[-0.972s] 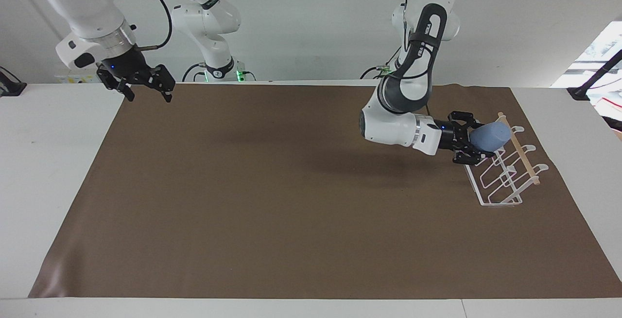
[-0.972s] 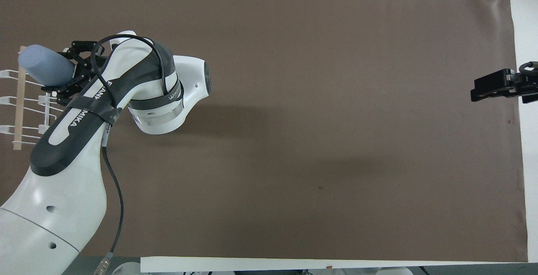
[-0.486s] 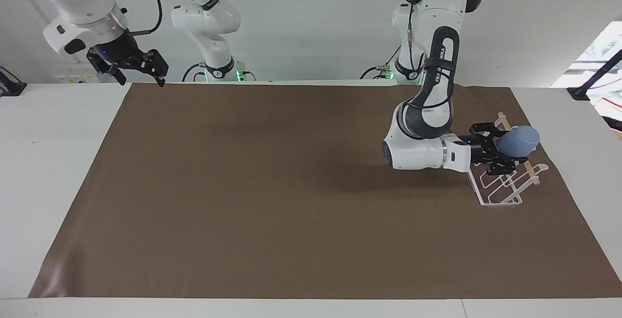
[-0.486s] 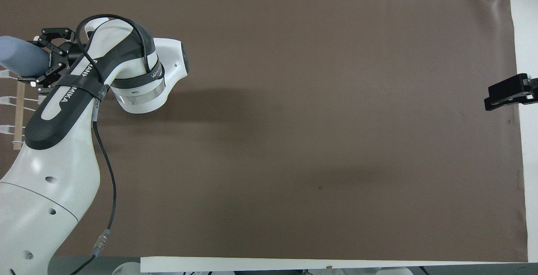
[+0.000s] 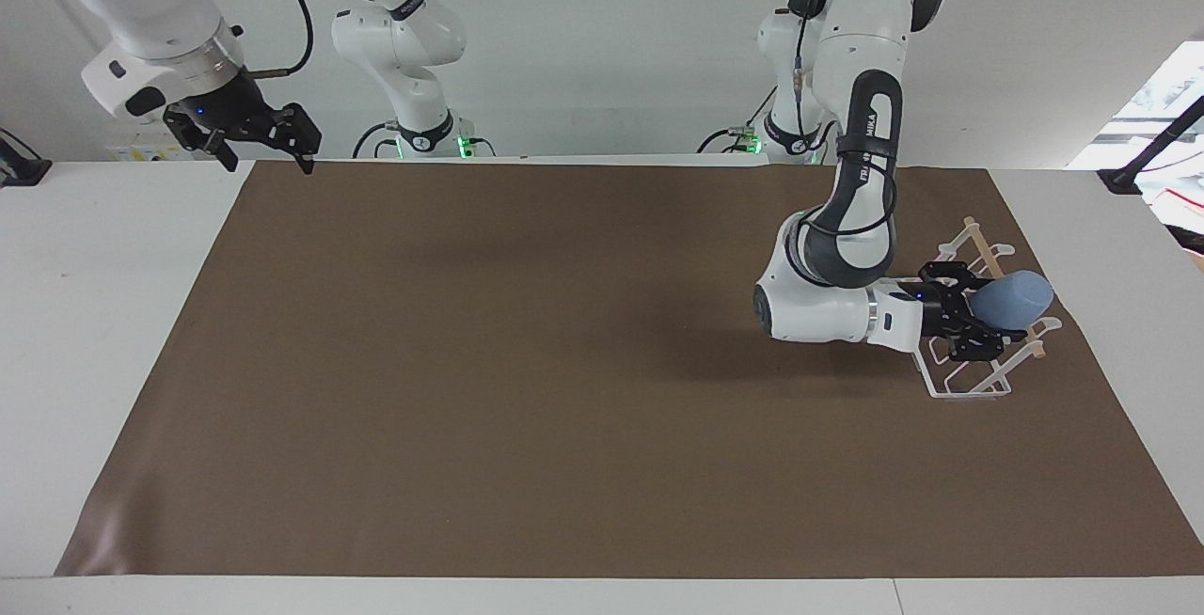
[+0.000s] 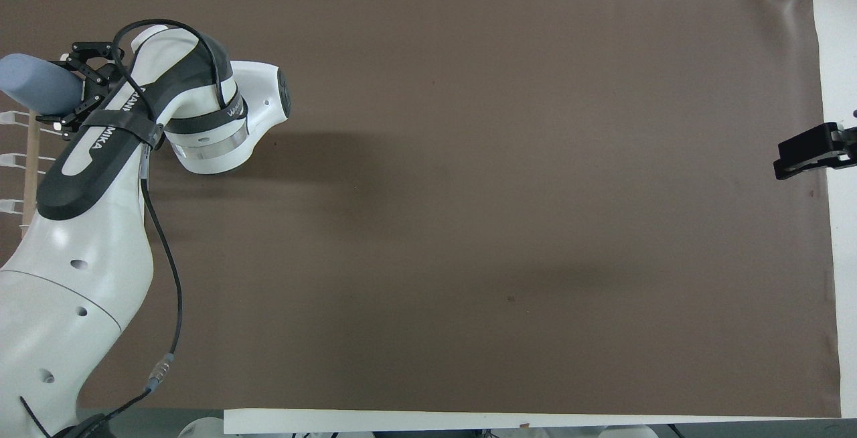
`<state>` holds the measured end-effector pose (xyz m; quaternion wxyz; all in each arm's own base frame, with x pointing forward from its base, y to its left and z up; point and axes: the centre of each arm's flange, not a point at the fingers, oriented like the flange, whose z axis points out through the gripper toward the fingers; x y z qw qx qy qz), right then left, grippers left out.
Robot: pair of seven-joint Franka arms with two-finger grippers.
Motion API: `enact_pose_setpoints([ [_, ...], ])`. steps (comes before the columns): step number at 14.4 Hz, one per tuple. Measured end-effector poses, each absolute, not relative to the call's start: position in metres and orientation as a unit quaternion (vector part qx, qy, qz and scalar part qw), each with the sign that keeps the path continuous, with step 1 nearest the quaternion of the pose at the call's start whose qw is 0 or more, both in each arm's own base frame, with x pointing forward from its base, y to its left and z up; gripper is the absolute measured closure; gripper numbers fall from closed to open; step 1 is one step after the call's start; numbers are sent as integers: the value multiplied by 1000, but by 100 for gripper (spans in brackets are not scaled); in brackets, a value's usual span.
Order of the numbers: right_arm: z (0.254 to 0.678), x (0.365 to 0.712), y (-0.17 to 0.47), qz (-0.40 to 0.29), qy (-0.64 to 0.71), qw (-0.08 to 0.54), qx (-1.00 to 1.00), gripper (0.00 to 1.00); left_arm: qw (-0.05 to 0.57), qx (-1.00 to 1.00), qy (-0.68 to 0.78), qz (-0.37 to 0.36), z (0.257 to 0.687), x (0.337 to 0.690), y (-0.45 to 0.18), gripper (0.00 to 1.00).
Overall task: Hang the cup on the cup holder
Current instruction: 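Carry the cup with the left gripper onto the rack's wooden peg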
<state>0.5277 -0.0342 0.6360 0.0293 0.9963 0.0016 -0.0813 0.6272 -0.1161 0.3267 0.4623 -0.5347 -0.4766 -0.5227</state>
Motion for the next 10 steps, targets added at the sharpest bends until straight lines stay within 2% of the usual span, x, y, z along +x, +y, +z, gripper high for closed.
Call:
enact_pose_setpoints([
  [5,636,526,-50,-83,12,27,996,0,454,-542,-476,-523,304,628,-118,18],
  [7,635,525,-57,-84,9,25,996,0,446,-550,-475,-522,302,629,-120,1],
  [10,635,526,-57,-82,9,25,996,0,443,-553,-475,-522,302,630,-122,0],
])
